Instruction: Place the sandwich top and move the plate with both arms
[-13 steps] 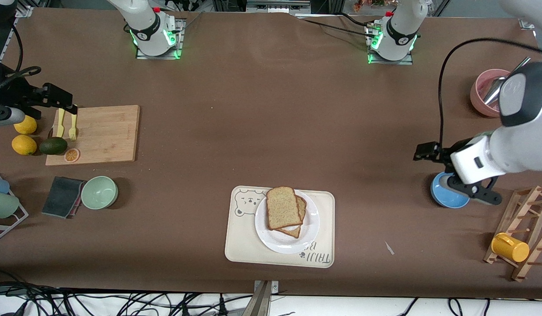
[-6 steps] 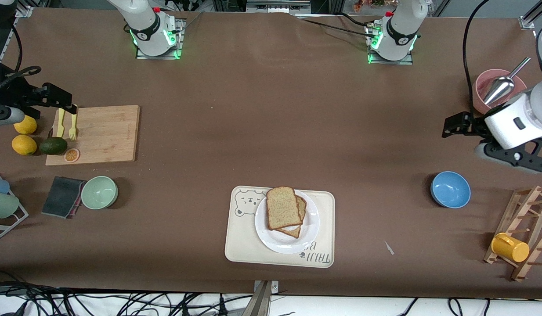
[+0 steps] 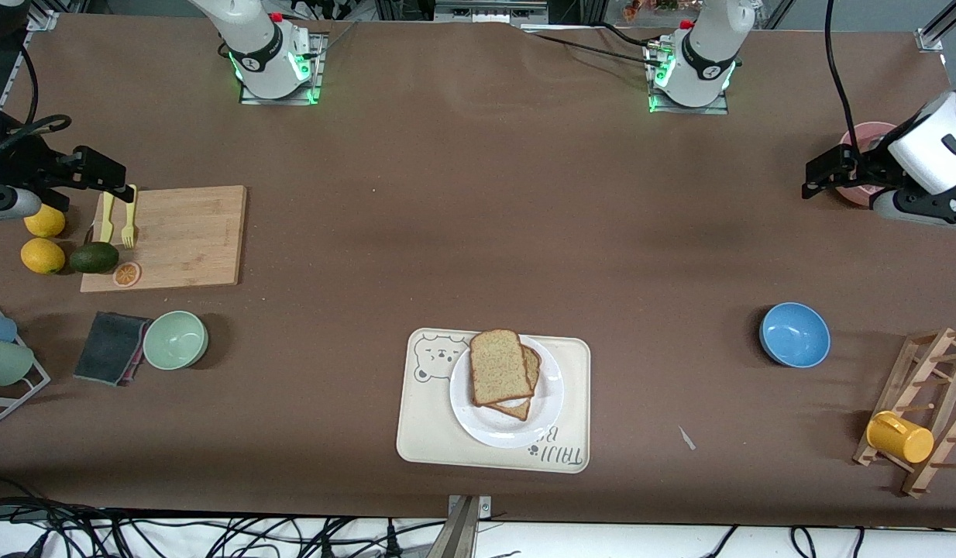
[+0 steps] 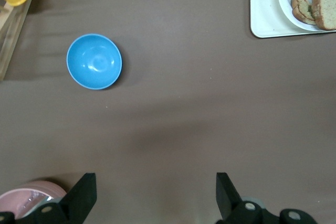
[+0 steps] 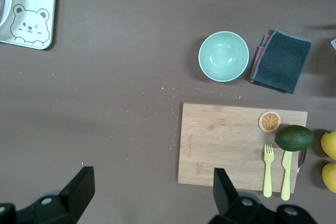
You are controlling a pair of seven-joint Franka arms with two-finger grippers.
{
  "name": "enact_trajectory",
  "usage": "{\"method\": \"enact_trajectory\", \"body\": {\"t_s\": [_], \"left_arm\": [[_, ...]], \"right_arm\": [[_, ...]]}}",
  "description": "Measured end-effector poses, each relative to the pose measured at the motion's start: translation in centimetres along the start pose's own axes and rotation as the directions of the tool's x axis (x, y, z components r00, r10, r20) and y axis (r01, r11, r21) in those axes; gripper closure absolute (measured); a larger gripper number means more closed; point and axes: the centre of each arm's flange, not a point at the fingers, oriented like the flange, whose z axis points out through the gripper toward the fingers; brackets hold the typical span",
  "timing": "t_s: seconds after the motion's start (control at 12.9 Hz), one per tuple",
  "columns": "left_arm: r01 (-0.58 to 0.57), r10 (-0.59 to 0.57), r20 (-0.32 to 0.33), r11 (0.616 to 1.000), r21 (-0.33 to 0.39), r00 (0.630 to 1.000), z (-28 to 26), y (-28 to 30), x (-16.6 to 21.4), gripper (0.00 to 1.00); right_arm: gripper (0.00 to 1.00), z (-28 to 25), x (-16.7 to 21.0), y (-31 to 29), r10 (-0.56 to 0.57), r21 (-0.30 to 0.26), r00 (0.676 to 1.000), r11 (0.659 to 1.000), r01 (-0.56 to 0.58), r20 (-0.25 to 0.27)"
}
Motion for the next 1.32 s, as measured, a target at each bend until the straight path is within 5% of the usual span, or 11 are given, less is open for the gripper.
{"method": "enact_trajectory", "body": {"t_s": [1.32], "left_arm": [[0.008, -0.008, -0.017, 1.000, 0.003, 1.000, 0.5, 0.8, -0.6, 0.00]], "right_arm": [[0.00, -0.4, -0.1, -1.8, 0.006, -0.048, 1.000, 0.999, -0.006, -0.001]]}}
